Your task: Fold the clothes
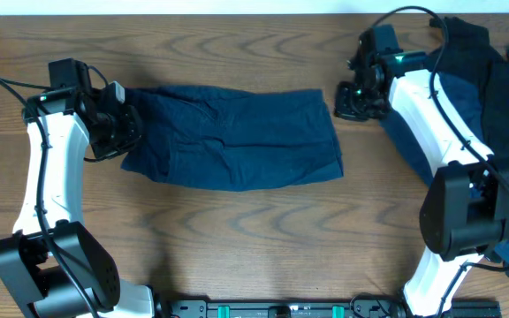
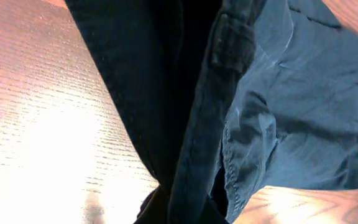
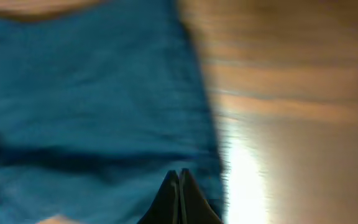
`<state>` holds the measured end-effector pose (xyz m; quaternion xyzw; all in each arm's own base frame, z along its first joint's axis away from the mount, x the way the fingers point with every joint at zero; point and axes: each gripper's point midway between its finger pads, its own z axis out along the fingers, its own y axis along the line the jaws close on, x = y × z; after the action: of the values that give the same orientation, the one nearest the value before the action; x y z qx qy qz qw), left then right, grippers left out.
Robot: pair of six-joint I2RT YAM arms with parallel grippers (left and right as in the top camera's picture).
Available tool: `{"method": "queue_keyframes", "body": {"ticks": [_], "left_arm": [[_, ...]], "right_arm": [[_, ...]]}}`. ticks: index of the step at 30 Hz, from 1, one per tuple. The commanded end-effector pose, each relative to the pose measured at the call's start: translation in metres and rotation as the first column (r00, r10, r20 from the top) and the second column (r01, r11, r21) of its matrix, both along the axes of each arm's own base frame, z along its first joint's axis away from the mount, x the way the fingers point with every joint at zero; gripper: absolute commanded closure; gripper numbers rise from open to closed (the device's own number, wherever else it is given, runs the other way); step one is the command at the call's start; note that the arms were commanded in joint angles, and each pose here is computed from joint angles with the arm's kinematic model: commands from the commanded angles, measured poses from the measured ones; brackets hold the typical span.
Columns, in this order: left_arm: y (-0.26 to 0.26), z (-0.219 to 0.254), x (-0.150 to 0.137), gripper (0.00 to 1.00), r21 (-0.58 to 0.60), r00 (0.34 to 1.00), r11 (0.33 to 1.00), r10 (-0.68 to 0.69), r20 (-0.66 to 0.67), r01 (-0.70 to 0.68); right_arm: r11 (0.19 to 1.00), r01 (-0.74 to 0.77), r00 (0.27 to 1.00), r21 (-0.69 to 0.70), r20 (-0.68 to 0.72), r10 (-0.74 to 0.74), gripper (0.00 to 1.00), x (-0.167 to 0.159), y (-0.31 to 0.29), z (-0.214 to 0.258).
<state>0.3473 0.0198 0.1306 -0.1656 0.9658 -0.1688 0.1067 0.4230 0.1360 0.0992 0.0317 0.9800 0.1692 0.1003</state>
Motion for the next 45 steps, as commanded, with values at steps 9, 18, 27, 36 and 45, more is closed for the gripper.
{"method": "queue_keyframes", "body": {"ticks": [9,18,27,36,45], "left_arm": [[-0.003,0.037,0.003,0.94,0.009,0.995,1.000,0.023,0.096,-0.024],[-0.005,0.056,0.001,0.94,0.003,0.988,0.999,0.035,0.150,-0.036],[-0.030,0.062,0.003,0.94,-0.062,0.985,0.998,-0.014,0.170,0.025],[-0.052,0.062,0.003,0.94,-0.072,0.985,0.995,-0.053,0.167,0.066],[-0.060,0.054,-0.015,0.94,-0.048,0.989,0.992,-0.111,0.100,0.117]], "right_arm": [[0.927,-0.294,0.954,0.234,0.016,0.298,0.99,-0.038,0.160,-0.020],[0.898,-0.346,0.915,0.273,-0.112,0.387,0.99,-0.088,0.229,-0.089],[0.828,-0.444,0.847,0.343,-0.139,0.512,0.99,-0.150,0.296,-0.129],[0.828,-0.456,0.852,0.326,-0.108,0.512,0.98,-0.144,0.300,-0.122],[0.917,-0.342,0.921,0.207,-0.120,0.371,0.99,-0.083,0.212,-0.049]]}}
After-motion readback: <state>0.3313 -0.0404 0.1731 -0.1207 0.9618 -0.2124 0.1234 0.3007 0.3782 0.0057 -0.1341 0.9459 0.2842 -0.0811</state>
